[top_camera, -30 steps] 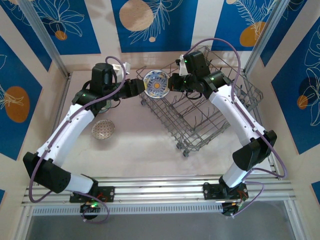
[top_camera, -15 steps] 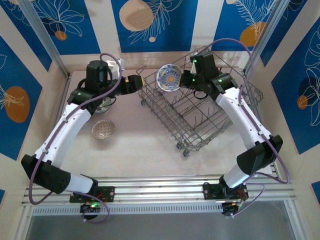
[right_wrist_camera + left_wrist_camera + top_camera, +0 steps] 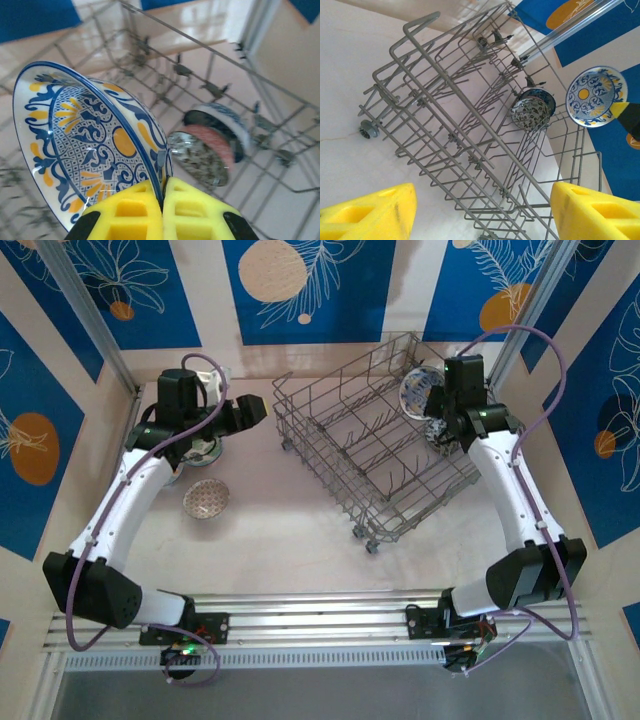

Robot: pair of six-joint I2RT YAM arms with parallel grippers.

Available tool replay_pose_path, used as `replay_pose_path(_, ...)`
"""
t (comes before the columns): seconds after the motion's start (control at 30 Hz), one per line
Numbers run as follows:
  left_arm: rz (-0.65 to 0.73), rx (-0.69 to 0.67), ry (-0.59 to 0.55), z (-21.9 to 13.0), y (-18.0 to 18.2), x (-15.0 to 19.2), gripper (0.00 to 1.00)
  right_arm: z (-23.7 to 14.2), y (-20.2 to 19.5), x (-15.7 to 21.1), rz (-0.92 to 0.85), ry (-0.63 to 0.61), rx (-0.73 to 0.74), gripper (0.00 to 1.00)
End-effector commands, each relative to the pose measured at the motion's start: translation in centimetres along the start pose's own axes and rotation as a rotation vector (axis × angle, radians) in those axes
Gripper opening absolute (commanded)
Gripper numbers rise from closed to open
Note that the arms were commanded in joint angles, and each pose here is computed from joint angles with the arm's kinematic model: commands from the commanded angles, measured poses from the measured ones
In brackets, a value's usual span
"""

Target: Load the bowls into the dish rack

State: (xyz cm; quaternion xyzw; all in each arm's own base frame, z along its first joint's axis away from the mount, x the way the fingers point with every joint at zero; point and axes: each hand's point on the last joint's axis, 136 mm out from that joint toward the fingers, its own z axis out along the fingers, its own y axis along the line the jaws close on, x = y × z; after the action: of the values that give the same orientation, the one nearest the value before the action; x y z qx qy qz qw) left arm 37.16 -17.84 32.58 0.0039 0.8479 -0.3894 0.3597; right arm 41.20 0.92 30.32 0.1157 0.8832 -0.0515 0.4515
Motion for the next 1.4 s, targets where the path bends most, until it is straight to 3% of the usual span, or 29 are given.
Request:
replay_pose_path(0.0, -0.009, 0.007, 0.037, -0.2, 0.8, 0.7, 0.71, -0.1, -2.0, -2.3, -0.115, -0.125, 0.120, 0.00)
replay_pose_path(0.27, -0.031, -0.009, 0.058, 0.1, 1.9, 0.7, 0.71, 2.4, -4.8, -0.4, -0.251, -0.134, 0.267, 0.00)
replay_pose_path(0.63, -0.051, -0.051, 0.094, 0.1, 2.9, 1.8, 0.71, 4.6, -6.3, -0.7, -0.400, -0.188, 0.331, 0.00)
replay_pose_path(0.93, -0.062, -0.071, 0.095, -0.3, 3.2, 2.3, 0.72, 6.9, -5.2, -0.1, -0.552, -0.222, 0.326, 0.00)
replay_pose_path(1.37, -0.077, -0.073, 0.094, -0.2, 3.5, 2.7, 0.72, 7.5, -3.0, 2.2, -0.733, -0.261, 0.387, 0.00)
